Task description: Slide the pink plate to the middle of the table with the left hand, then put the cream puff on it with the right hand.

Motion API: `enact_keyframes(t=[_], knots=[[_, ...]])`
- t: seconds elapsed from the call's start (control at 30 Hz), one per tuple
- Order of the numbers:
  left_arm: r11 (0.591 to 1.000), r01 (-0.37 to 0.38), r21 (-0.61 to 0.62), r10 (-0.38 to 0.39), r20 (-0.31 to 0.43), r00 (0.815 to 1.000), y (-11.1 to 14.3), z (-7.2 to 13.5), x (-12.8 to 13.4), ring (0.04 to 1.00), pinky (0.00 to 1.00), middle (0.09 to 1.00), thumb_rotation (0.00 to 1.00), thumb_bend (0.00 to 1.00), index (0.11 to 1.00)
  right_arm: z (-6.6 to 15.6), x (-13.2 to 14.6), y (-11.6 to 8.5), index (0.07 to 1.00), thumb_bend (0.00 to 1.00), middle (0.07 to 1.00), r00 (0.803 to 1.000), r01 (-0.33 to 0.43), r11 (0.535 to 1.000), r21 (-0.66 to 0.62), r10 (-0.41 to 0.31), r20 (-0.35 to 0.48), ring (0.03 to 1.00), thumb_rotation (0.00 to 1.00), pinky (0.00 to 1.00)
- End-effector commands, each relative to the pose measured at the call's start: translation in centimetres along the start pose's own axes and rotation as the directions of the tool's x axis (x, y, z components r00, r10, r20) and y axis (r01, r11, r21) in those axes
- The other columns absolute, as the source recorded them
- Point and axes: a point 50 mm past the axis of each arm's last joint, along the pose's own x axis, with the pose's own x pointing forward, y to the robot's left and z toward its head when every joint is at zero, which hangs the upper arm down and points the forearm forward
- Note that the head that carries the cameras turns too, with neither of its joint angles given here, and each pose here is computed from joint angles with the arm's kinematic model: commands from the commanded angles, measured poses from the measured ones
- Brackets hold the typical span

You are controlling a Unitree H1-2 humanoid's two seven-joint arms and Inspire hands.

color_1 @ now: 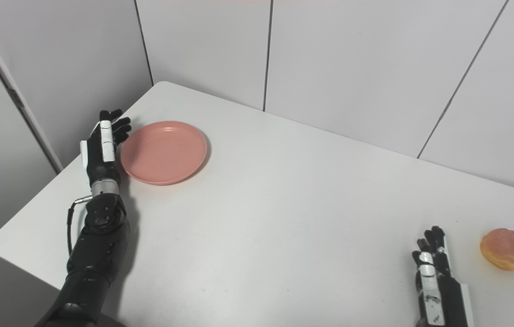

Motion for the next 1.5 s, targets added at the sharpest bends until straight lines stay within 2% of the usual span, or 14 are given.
enact_keyframes(t=[0.0, 0.2, 0.4, 0.43, 0.47, 0.6, 0.73, 1.03, 1.17, 1.3, 1.47], knots=[[1.0, 0.022, -0.003, -0.022, 0.05, 0.998, -0.5, 1.0, 0.6, 0.716, 0.77, 0.703, 1.0, 0.77, 0.702, 1.5, 0.7, 0.0, 1.0, 0.47, 1.0, 0.998, -0.006, 1.0, -0.006, 0.007, 0.069, 1.0, 0.8, 1.0], [1.0, 0.026, 0.016, -0.026, 0.011, 1.0, -1.3, 1.1, -0.1, 0.752, 0.78, 0.728, 1.0, 0.8, 0.747, 1.6, 0.7, 0.0, 1.0, 0.47, 1.0, 0.998, -0.009, 1.0, -0.007, 0.01, 0.069, 1.0, 0.8, 1.0], [0.999, 0.039, -0.001, -0.039, 0.0, 0.999, -2.2, 1.2, -0.7, 0.755, 0.79, 0.745, 1.0, 0.73, 0.741, 1.5, 0.7, -0.1, 1.0, 0.47, 1.0, 0.997, -0.01, 1.0, -0.009, 0.01, 0.071, 1.0, 0.8, 1.0], [0.998, 0.054, -0.012, -0.055, -0.009, 0.998, -2.3, 1.2, -0.7, 0.755, 0.79, 0.745, 1.0, 0.73, 0.741, 1.5, 0.7, -0.1, 1.0, 0.47, 1.0, 0.997, -0.01, 1.0, -0.01, 0.011, 0.072, 1.0, 0.8, 1.0], [0.998, 0.065, -0.02, -0.066, -0.016, 0.998, -2.4, 1.1, -0.6, 0.761, 0.8, 0.738, 1.0, 0.77, 0.737, 1.6, 0.7, -0.1, 1.0, 0.47, 1.0, 0.997, -0.01, 1.0, -0.01, 0.011, 0.073, 1.0, 0.8, 1.0], [0.992, 0.109, -0.058, -0.111, -0.031, 0.993, -2.9, 1.1, -0.7, 0.753, 0.79, 0.728, 1.0, 0.78, 0.719, 1.6, 0.7, -0.1, 1.0, 0.47, 1.0, 0.997, -0.005, 1.0, -0.009, 0.006, 0.074, 1.0, 0.8, 1.0], [0.985, 0.16, -0.065, -0.163, -0.043, 0.986, -3.3, 1.2, -1.1, 0.762, 0.78, 0.743, 1.0, 0.8, 0.73, 1.6, 0.8, -0.1, 1.0, 0.48, 1.0, 0.997, -0.002, 1.0, -0.007, 0.002, 0.075, 1.0, 0.79, 1.0], [0.97, 0.227, -0.084, -0.231, -0.041, 0.972, -4.5, 1.5, -1.9, 0.766, 0.78, 0.75, 1.0, 0.73, 0.757, 1.5, 0.8, 0.0, 1.0, 0.5, 1.0, 0.997, -0.003, 1.0, 0.003, 0.003, 0.076, 1.0, 0.79, 1.0], [0.963, 0.258, -0.075, -0.261, -0.034, 0.965, -5.0, 1.6, -2.4, 0.799, 0.81, 0.784, 1.0, 0.77, 0.777, 1.5, 0.8, -0.1, 1.0, 0.49, 1.0, 0.997, -0.005, 1.0, -0.003, 0.006, 0.076, 1.0, 0.79, 1.0], [0.953, 0.291, -0.087, -0.295, -0.03, 0.955, -5.6, 1.8, -3.0, 0.787, 0.8, 0.768, 1.0, 0.81, 0.763, 1.5, 0.9, -0.1, 1.0, 0.5, 1.0, 0.997, -0.003, 1.0, 0.0, 0.003, 0.073, 1.0, 0.79, 1.0], [0.936, 0.337, -0.103, -0.343, -0.048, 0.938, -6.8, 2.0, -3.8, 0.795, 0.81, 0.774, 1.0, 0.79, 0.765, 1.5, 0.9, 0.0, 1.0, 0.5, 0.998, 0.997, -0.001, 1.0, 0.002, 0.001, 0.075, 1.0, 0.78, 1.0]])
